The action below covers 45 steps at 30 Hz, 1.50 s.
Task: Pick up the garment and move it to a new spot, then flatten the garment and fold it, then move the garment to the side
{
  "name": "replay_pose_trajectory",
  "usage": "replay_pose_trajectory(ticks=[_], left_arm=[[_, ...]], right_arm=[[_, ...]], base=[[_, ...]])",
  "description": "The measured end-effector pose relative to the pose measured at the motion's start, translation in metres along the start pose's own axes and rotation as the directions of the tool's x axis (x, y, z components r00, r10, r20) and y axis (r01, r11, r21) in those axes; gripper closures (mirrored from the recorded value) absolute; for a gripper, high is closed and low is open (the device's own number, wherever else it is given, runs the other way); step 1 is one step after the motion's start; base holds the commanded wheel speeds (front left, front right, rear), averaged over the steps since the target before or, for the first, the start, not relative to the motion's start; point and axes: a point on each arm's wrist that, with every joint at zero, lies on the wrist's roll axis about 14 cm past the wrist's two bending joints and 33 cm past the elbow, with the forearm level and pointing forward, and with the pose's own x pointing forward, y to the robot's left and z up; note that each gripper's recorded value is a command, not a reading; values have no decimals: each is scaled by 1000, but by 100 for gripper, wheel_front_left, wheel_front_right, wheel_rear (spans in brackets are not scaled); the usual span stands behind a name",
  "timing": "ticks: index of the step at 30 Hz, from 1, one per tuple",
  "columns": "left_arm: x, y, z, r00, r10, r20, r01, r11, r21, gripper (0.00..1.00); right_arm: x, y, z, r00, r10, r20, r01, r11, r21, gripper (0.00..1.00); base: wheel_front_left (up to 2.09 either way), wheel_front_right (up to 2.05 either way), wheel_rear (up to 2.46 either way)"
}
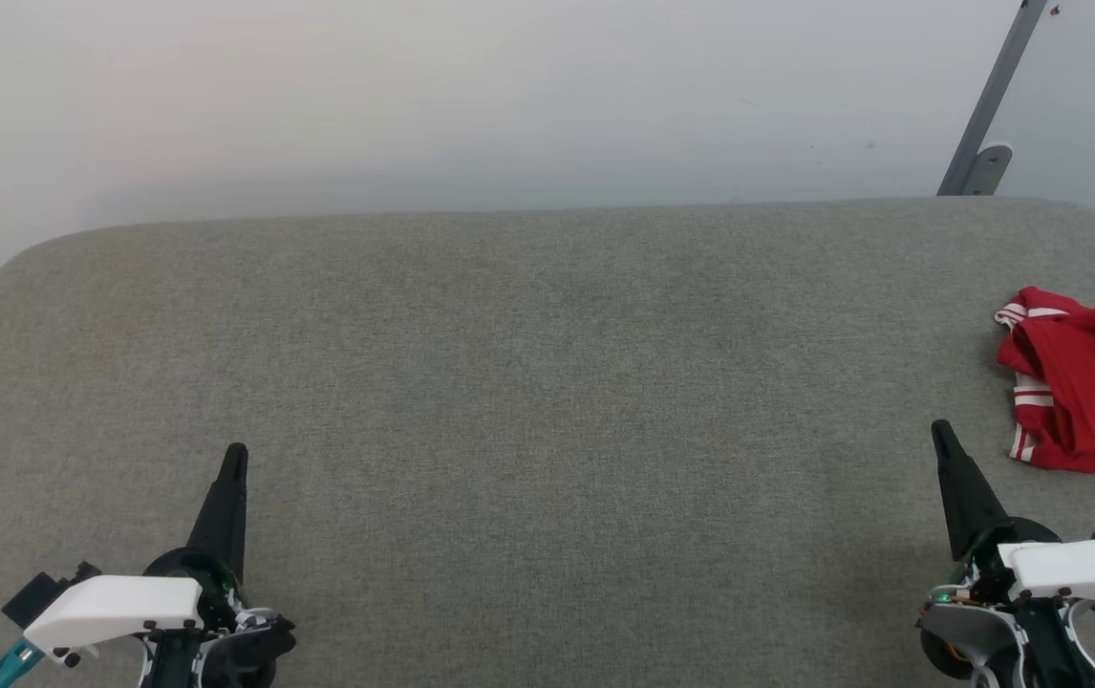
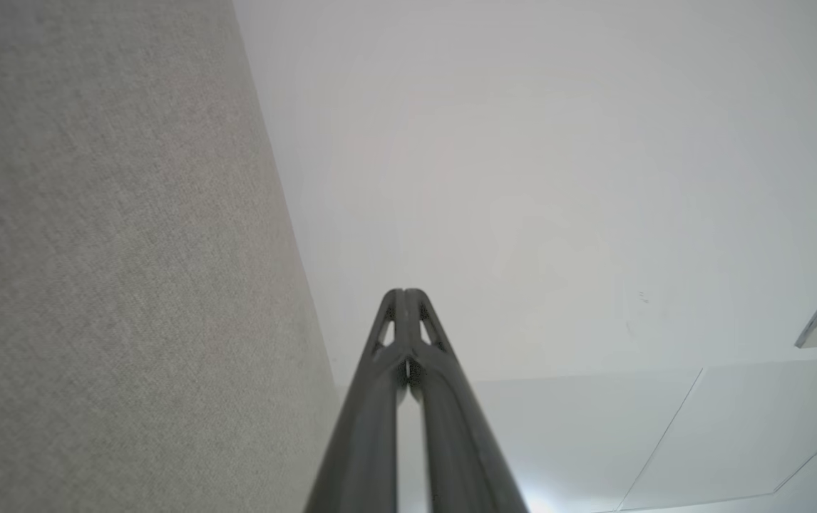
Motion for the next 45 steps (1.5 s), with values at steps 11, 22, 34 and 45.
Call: replay_pose_trajectory(ticks=[11,22,34,45], left_arm=[[2,-1,-1,1000,-6,-5,5,999,-47,100],[2,-1,-1,1000,-5,-5,5,999,-48,100],[2,-1,-1,1000,-5,-4,5,999,-49,100],[2,-1,-1,1000,-5,-3,5,999,-50,100]], right_arm=[[2,3,0,1000,12,-3,-11,999,44,100],[2,3,0,1000,11,-2,-11,999,45,100],[2,3,0,1000,12,-3,-11,999,45,100],[2,3,0,1000,12,-2,-12,999,45,100]], base=[[0,0,0],[0,0,0],[0,0,0],[0,0,0]])
